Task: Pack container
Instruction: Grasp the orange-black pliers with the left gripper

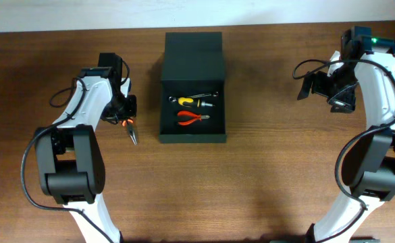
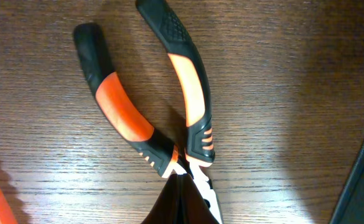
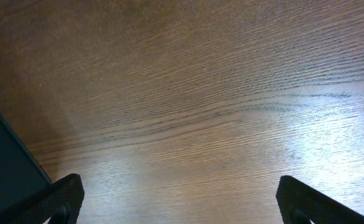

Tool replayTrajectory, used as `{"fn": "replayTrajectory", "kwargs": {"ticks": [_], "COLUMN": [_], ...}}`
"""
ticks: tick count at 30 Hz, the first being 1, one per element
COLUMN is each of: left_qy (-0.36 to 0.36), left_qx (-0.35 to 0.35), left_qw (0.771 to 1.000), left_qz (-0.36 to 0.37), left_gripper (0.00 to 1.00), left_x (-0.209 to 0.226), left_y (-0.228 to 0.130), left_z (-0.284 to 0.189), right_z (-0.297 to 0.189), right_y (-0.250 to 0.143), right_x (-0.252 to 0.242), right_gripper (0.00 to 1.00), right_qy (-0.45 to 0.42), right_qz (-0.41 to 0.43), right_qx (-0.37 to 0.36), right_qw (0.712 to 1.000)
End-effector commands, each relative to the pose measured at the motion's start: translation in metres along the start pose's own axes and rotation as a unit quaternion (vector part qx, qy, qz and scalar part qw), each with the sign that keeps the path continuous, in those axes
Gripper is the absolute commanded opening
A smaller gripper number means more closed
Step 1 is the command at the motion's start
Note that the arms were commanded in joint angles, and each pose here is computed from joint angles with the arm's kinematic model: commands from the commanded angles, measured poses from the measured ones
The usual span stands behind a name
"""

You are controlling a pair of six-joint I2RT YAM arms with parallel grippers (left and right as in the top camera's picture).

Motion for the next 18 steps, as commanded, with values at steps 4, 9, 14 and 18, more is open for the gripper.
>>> {"fn": "replayTrajectory", "kwargs": {"ticks": [4, 9, 14, 18], "left_qy": [0.006, 0.004, 0.001, 0.004], "left_qx": [-0.018, -0.021, -0.028, -0.017], "left_qw": [0.998, 0.985, 0.975, 0.975], "left_qz": [-0.064, -0.173, -0.220, -0.220], "left_gripper": [0.32, 0.45, 0.57, 0.58], "left_x": [0.002, 0.002, 0.002, 0.002], "left_y": [0.002, 0.003, 0.006, 0.006], "left_z": [-0.010, -0.009, -0.008, 0.002], "right_z": [0.002, 0.002, 0.002, 0.002], "right_y": [0.000, 0.000, -0.001, -0.001], "right_x": [-0.003, -0.003, -0.003, -0.003], "right_gripper": [0.99, 0.99, 0.99, 0.99], "right_qy": [-0.007, -0.007, -0.007, -0.007], "right_qz": [0.003, 0.003, 0.003, 0.003], "right_qx": [0.003, 0.003, 0.004, 0.005], "right_qw": [1.000, 1.000, 1.000, 1.000]}}
Point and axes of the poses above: each gripper's point midway between its finger pads, its own z axis out along the fingers, its own x axis along the line the jaws close on, y = z × x, the point moved 10 cm from there along -z, back along the fingers, and after that the axes turned 1 degree about z, right-handed, at the moved point
